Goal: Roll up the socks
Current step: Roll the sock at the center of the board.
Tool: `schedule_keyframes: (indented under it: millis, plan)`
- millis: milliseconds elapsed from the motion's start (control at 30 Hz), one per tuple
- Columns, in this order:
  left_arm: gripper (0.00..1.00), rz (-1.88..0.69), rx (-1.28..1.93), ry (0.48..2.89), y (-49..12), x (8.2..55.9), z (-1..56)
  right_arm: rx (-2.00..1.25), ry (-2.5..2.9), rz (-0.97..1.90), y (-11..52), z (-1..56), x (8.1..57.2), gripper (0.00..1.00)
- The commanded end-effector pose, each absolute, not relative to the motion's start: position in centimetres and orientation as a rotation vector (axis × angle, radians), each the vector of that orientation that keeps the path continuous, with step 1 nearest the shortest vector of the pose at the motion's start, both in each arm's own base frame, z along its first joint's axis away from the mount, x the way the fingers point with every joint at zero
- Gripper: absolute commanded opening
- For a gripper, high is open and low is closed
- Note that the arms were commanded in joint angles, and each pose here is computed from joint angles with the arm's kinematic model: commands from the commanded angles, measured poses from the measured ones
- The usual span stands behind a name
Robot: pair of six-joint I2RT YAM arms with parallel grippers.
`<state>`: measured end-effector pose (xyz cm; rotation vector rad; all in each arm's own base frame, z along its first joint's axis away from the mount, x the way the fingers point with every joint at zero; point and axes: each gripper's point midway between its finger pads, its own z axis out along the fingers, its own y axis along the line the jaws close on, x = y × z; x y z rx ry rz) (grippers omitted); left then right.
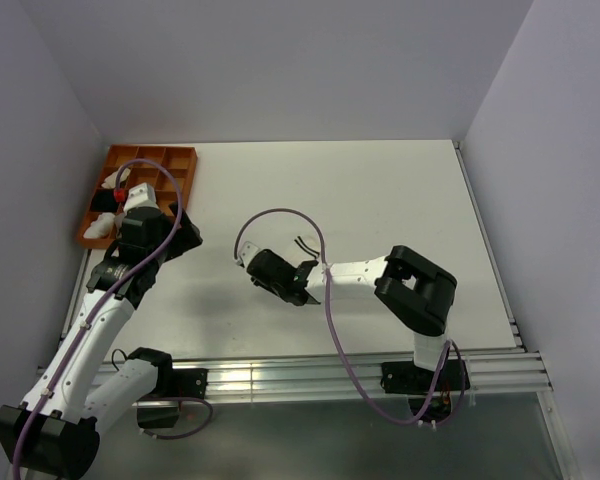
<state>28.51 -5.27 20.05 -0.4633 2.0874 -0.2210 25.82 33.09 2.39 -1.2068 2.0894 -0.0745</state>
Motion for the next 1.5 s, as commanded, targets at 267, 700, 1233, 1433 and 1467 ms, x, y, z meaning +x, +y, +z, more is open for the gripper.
schedule_keyframes:
  millis: [267,700,1233,1433,1467]
  plan:
    - [0.92,-0.235,-0.430,2.075,-5.5,29.0,20.2,-1.202,2.083,0.000,34.7,1.6,25.3,0.09]
    - [0.91,-0.298,-0.405,2.092,-6.6,29.1,20.1,-0.986,2.253,0.533,37.3,4.5,25.0,0.00]
    - [0.85,-0.631,-0.470,2.253,-12.1,27.3,14.4,-0.738,2.448,1.272,36.9,4.3,25.7,0.00]
    - [0.83,-0.717,-0.474,2.312,-15.2,26.9,11.1,-0.687,2.525,1.370,36.8,2.2,25.5,0.00]
    - [0.83,-0.730,-0.464,2.336,-16.0,26.6,10.4,-0.667,2.534,1.382,36.8,1.9,25.5,0.00]
